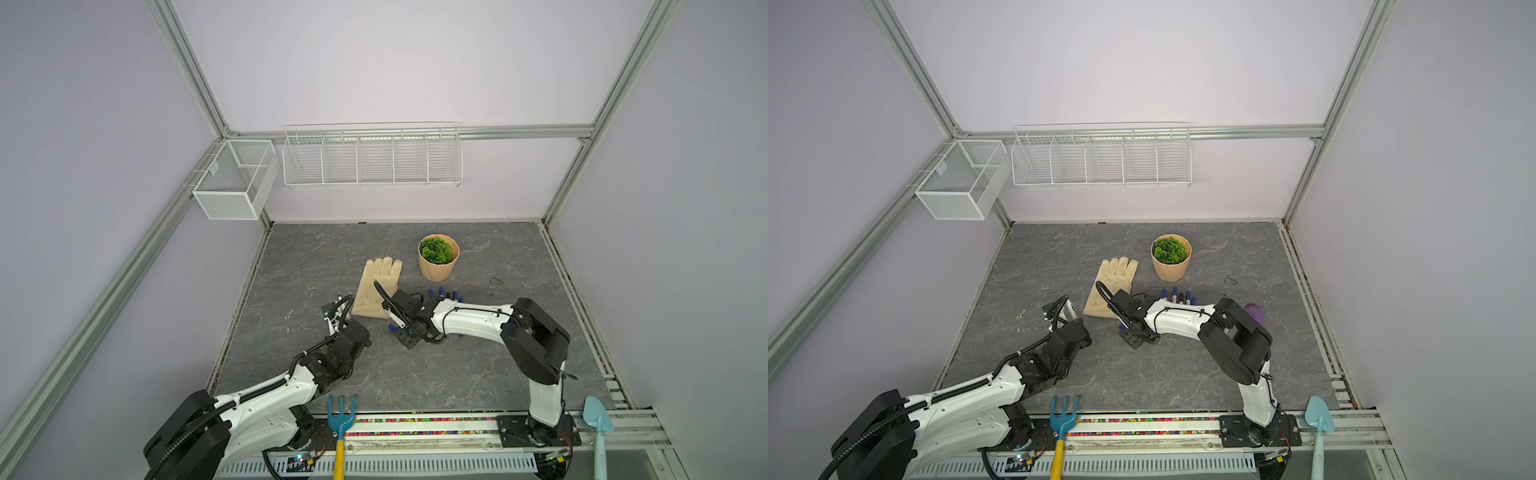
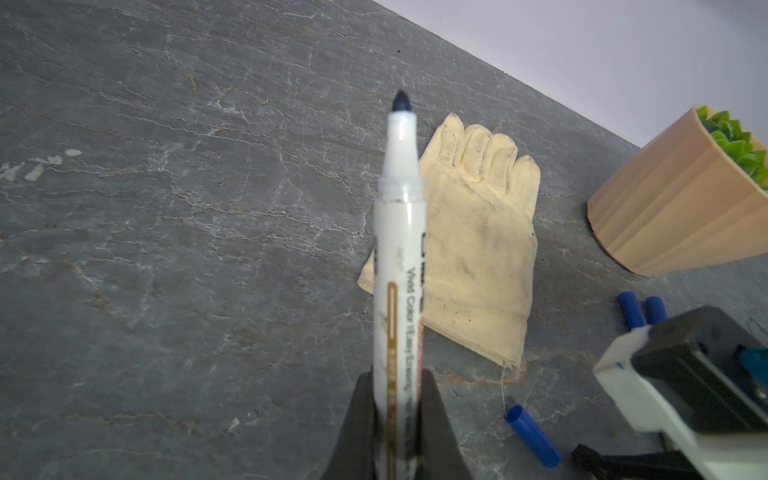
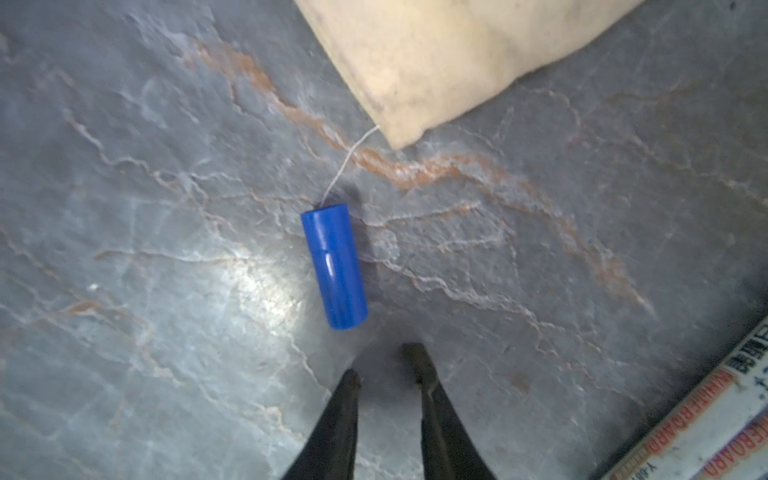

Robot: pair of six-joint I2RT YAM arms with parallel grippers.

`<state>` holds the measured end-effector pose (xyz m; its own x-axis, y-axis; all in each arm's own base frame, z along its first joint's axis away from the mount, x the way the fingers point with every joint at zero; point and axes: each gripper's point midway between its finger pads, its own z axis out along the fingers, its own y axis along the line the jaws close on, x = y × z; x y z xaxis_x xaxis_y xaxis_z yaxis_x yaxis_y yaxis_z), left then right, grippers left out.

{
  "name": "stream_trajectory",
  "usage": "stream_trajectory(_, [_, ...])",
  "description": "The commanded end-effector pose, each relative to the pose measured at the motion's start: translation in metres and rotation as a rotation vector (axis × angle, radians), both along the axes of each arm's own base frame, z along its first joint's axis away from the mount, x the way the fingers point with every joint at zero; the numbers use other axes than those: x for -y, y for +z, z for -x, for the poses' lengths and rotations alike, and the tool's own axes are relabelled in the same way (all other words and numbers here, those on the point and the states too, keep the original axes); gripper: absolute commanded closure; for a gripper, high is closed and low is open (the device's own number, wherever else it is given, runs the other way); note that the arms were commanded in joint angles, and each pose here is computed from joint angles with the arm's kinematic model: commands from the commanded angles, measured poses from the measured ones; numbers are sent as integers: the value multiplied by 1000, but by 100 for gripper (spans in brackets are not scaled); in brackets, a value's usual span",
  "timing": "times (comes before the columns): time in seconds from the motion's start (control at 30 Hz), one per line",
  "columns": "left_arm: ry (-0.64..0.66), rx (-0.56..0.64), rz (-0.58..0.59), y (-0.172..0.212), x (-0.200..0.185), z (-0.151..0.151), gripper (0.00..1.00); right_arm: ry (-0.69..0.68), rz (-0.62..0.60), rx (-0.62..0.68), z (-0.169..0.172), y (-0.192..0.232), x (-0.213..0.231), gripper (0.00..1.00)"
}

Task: Insert the pens into the pen caps
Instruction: 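Close the right gripper on the blue cap by the glove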

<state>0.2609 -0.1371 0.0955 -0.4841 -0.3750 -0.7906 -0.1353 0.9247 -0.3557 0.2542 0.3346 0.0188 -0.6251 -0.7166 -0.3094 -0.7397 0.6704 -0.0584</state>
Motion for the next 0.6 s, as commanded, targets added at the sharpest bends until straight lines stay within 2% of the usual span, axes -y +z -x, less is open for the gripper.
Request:
stream_trajectory(0.0, [9,30,42,15,6,-7,100,25,55,-137,31,-21,19,64])
stream_trajectory(0.17, [10,29,41,13,5,-7,100,15,46,-142,28,-22,9,58])
stream_trajectory(0.57, [11,23,30,12,3,-6,100,-39,40,-123,10,-27,-5,57])
